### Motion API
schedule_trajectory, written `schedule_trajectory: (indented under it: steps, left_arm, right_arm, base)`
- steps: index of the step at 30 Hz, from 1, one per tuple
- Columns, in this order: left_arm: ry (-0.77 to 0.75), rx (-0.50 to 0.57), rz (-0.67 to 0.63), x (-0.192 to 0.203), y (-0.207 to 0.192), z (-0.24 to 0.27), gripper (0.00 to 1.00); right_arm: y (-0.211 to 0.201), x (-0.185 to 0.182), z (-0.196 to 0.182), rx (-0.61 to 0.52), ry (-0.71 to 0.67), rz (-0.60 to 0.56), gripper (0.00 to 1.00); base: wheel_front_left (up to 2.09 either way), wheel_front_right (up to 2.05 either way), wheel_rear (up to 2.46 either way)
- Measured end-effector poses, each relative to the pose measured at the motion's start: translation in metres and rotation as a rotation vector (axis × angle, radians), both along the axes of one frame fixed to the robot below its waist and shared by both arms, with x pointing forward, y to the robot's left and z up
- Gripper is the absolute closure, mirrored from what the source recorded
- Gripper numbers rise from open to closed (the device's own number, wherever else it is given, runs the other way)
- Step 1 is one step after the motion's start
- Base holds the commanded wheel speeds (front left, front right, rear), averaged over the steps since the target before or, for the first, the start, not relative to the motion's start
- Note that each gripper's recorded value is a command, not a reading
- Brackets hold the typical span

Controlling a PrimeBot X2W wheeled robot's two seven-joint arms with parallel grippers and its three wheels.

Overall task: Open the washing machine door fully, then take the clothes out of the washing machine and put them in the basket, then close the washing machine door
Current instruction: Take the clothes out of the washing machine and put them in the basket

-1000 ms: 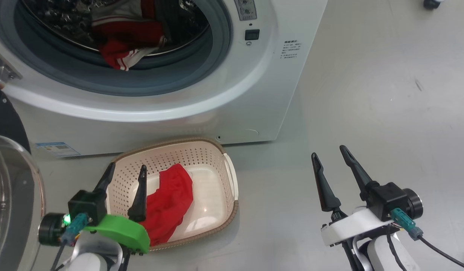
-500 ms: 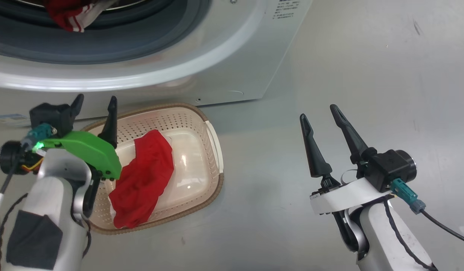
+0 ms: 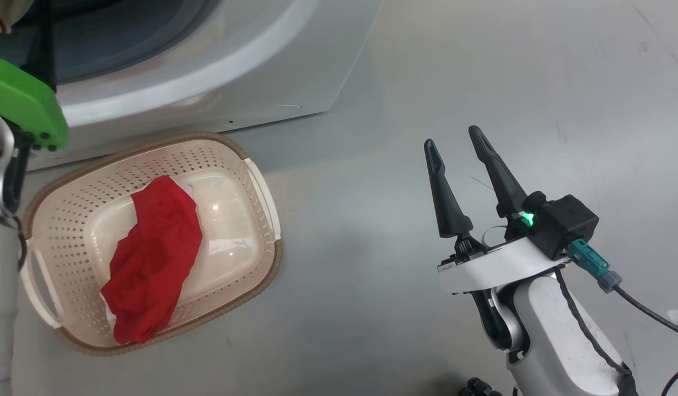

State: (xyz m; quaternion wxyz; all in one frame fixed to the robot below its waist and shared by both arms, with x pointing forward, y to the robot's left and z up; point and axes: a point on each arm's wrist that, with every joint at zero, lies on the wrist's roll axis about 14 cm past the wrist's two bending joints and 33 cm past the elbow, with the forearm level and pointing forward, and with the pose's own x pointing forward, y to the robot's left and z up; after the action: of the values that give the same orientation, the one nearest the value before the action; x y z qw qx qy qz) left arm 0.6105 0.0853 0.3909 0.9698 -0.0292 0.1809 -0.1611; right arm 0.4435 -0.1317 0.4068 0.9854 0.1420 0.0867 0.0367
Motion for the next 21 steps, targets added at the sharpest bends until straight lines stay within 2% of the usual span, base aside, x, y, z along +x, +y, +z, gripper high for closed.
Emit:
schedule_trajectory:
  steps: [8, 21]
  left_arm:
    - [-0.038, 0.098, -0.003, 0.035, 0.003, -0.003, 0.0]
    - [0.094, 0.234, -0.043, 0.047, 0.0, -0.046, 0.0]
  right_arm:
    - [-0.013, -0.004, -0.004, 0.006, 0.026, -0.044, 0.0]
    - [-0.029, -0.008, -0.007, -0.019, 0.044, -0.095, 0.0]
  base:
    - [0.0, 0.0, 0.0]
    - [0.0, 0.0, 0.0]
